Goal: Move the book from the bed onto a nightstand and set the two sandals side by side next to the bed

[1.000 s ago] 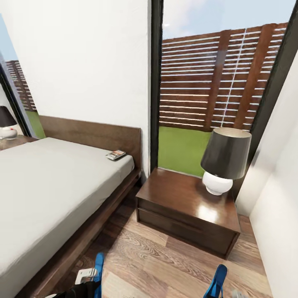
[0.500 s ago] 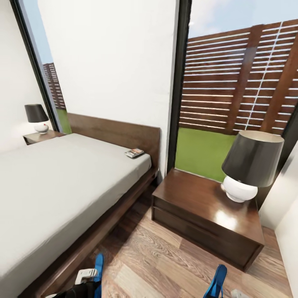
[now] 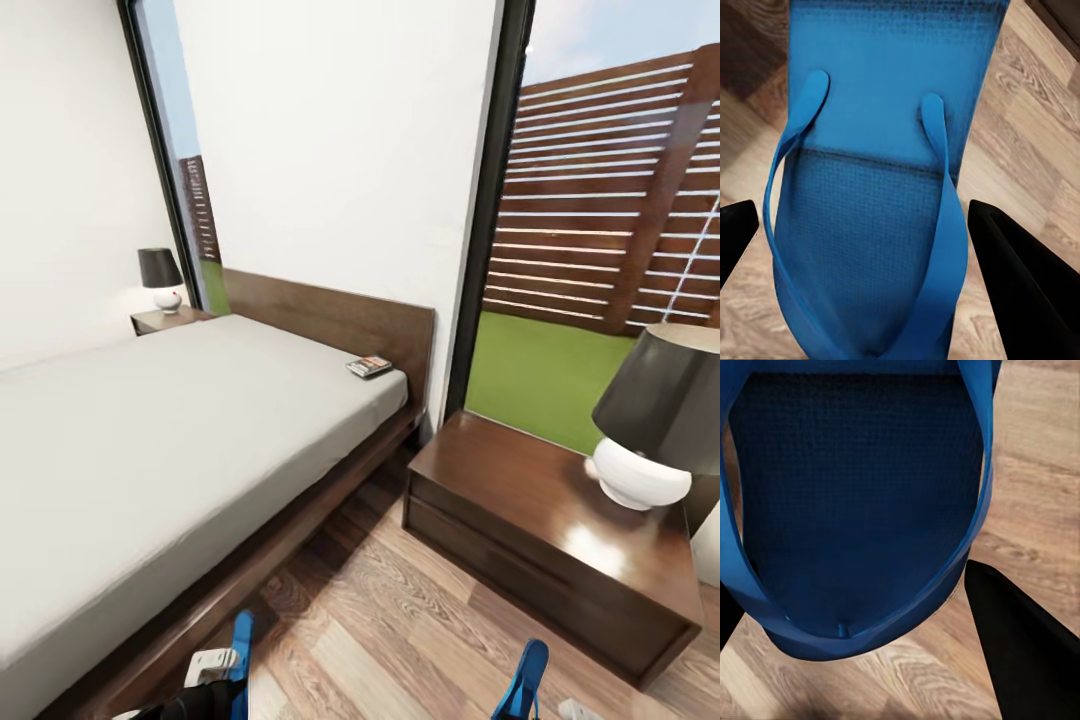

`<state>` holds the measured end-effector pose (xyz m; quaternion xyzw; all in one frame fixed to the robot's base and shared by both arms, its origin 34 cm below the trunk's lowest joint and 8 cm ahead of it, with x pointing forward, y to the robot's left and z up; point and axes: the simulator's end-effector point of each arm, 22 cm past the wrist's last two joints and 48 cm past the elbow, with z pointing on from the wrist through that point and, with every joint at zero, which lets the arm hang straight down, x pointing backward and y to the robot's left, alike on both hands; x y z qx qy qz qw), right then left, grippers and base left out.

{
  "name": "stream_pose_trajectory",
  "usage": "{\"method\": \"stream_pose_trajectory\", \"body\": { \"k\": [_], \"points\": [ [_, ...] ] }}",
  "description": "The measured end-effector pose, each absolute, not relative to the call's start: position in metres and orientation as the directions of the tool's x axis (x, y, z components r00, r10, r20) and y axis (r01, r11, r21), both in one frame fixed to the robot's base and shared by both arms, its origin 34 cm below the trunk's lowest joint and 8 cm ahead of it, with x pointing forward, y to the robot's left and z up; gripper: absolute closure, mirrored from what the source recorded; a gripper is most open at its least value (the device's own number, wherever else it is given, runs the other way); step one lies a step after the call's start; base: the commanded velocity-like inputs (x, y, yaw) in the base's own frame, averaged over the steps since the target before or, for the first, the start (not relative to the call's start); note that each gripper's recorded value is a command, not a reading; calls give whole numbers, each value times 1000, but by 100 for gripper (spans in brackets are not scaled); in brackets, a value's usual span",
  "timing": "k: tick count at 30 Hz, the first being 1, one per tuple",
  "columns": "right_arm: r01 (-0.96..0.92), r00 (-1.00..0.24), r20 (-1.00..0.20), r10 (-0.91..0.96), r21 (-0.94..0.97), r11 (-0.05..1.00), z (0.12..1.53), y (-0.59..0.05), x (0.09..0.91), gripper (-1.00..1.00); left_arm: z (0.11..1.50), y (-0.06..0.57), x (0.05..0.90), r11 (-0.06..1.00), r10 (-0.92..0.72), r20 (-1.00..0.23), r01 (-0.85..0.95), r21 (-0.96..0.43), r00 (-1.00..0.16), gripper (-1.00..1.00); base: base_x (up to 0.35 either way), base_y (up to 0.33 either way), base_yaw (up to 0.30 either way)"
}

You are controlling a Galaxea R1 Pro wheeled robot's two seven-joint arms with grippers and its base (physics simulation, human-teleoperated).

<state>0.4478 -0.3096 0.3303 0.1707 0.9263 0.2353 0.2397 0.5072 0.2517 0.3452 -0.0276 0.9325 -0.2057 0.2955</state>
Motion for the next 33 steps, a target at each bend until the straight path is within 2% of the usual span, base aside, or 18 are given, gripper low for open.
{"method": "stream_pose_trajectory", "body": {
  "k": [33],
  "points": [
    [203,-827,-364,428,517,831,330,-310,448,100,345,252,507,914,-173,-540,70,-400,-824,100,0,0,293]
  ]
}}
